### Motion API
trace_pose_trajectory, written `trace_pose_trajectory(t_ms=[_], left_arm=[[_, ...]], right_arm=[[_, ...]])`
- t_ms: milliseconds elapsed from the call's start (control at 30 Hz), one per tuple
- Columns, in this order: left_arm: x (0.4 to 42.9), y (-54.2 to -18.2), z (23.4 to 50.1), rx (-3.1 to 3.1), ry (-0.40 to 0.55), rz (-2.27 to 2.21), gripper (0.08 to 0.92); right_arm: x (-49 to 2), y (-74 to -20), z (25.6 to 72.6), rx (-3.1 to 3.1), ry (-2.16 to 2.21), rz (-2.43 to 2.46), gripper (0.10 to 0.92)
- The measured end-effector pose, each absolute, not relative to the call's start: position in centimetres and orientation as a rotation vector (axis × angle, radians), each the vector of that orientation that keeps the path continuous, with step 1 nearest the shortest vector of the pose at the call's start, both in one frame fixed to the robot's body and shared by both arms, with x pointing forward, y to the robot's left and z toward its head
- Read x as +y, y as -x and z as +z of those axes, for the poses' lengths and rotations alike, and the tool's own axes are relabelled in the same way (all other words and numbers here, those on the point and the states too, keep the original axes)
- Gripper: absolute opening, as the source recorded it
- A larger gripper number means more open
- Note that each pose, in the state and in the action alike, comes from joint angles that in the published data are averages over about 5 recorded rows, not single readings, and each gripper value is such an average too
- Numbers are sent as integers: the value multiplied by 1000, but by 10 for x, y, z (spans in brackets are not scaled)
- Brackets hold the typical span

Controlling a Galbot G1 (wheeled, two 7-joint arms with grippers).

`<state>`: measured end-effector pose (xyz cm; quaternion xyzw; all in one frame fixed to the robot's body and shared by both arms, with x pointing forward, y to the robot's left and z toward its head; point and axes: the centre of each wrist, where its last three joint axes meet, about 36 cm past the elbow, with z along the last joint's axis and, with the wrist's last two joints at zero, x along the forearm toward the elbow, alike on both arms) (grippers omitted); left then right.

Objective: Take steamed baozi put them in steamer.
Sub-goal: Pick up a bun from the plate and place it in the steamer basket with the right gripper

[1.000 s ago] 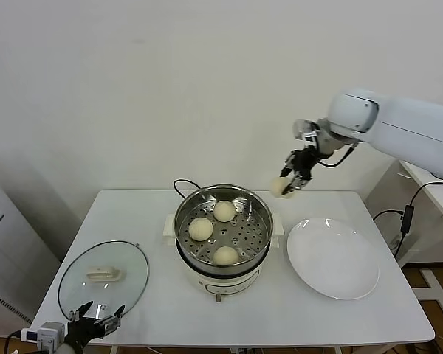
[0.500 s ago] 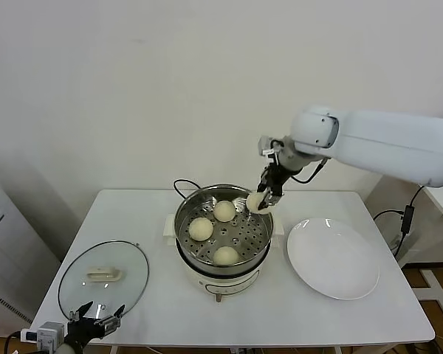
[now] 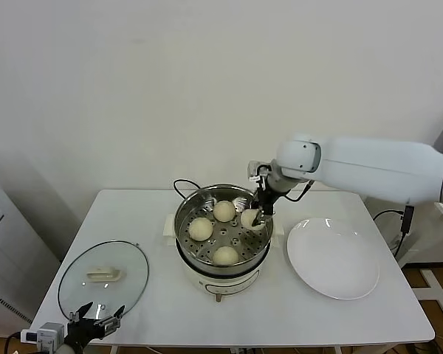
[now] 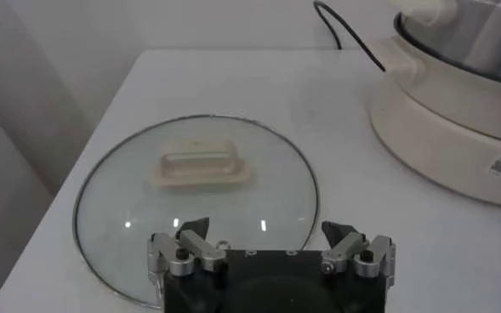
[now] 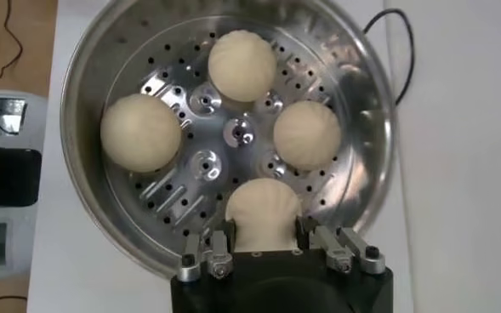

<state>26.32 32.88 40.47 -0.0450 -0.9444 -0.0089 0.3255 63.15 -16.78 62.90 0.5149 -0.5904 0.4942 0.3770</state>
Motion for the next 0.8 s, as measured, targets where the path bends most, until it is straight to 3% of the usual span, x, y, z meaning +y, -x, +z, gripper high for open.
trace_pose_trajectory(t_ms=[300,633,800], left_arm=[[329,-263,403,-2473,116,-23,823],[328,-263,402,-2470,119,-18,823],[327,-263,402,-2471,117,-15,823]], right_arm=[[-163,-628,606,-1507,-1318,1252,485],[-166,-631,608,-1543,-1317,1215,761],[-173,-635,622,-1592,-1328,1167,819]])
